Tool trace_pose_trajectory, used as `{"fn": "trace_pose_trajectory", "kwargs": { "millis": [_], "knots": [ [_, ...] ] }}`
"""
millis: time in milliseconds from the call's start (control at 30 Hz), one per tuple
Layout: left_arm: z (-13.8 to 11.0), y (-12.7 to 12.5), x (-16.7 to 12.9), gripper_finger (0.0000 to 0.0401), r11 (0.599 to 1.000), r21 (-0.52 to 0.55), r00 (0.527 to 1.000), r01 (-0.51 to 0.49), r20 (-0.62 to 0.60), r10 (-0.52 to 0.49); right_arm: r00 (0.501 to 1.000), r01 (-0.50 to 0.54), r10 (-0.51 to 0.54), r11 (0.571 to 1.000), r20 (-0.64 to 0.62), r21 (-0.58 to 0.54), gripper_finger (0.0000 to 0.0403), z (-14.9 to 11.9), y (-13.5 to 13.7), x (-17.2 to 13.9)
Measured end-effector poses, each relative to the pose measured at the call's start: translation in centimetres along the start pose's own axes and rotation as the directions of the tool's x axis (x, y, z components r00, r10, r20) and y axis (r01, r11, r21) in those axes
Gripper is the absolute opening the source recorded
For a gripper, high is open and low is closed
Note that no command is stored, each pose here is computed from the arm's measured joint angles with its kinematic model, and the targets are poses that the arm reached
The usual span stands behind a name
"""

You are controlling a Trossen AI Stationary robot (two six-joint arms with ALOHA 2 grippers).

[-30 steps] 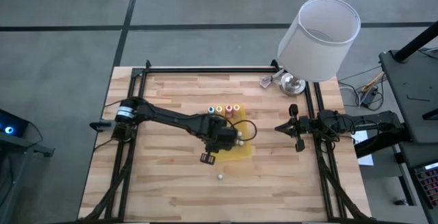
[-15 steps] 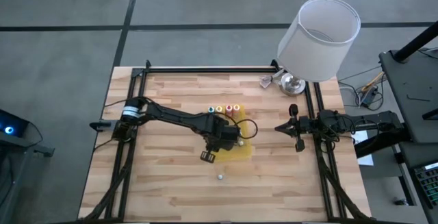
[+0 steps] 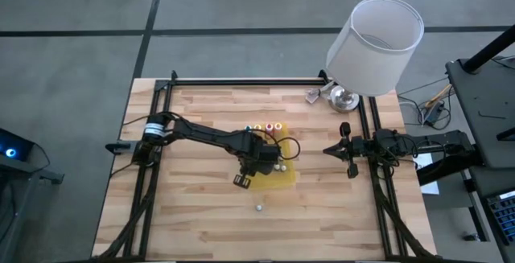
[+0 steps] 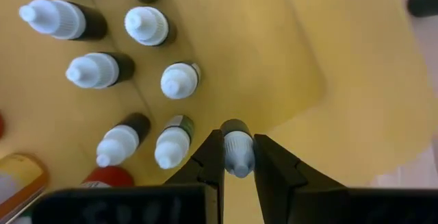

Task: Pick & Place food coloring
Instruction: Put the small blue food coloring bottle into the bin, then put the small green food coloring bottle into the bin

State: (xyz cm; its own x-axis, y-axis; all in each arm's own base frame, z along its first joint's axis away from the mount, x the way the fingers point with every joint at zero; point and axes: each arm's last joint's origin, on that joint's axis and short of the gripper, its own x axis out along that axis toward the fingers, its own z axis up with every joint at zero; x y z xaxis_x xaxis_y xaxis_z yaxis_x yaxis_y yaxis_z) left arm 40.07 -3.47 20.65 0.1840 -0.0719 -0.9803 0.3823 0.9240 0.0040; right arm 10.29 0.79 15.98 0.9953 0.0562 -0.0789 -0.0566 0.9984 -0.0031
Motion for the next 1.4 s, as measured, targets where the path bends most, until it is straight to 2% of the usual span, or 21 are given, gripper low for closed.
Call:
{"fn": "trace_pose_trajectory", "kwargs": {
  "millis": [467,900,1100,1400],
  "knots": [
    [-0.4,0.5,1.6,0.003,1.0,-0.027,0.999,-0.003,0.045,0.004,1.0,0.0,0.0,1.0,0.0,0.0,0.0009,0.0,0.0,0.0],
    [-0.4,0.6,1.9,0.0031,1.0,-0.029,0.997,-0.01,0.072,0.012,1.0,0.0,0.0,1.0,0.001,0.0,0.0009,0.0,0.0,0.0],
    [-0.3,0.6,1.9,0.0059,0.997,-0.077,0.997,-0.017,0.072,0.022,1.0,0.0,0.0,1.0,0.001,0.0,0.0009,0.0,0.0,0.0],
    [-0.4,0.6,1.9,0.0093,0.997,-0.081,0.997,-0.015,0.069,0.021,1.0,0.0,0.0,1.0,0.0,0.0,0.0009,0.0,0.0,0.0]
  ]
}}
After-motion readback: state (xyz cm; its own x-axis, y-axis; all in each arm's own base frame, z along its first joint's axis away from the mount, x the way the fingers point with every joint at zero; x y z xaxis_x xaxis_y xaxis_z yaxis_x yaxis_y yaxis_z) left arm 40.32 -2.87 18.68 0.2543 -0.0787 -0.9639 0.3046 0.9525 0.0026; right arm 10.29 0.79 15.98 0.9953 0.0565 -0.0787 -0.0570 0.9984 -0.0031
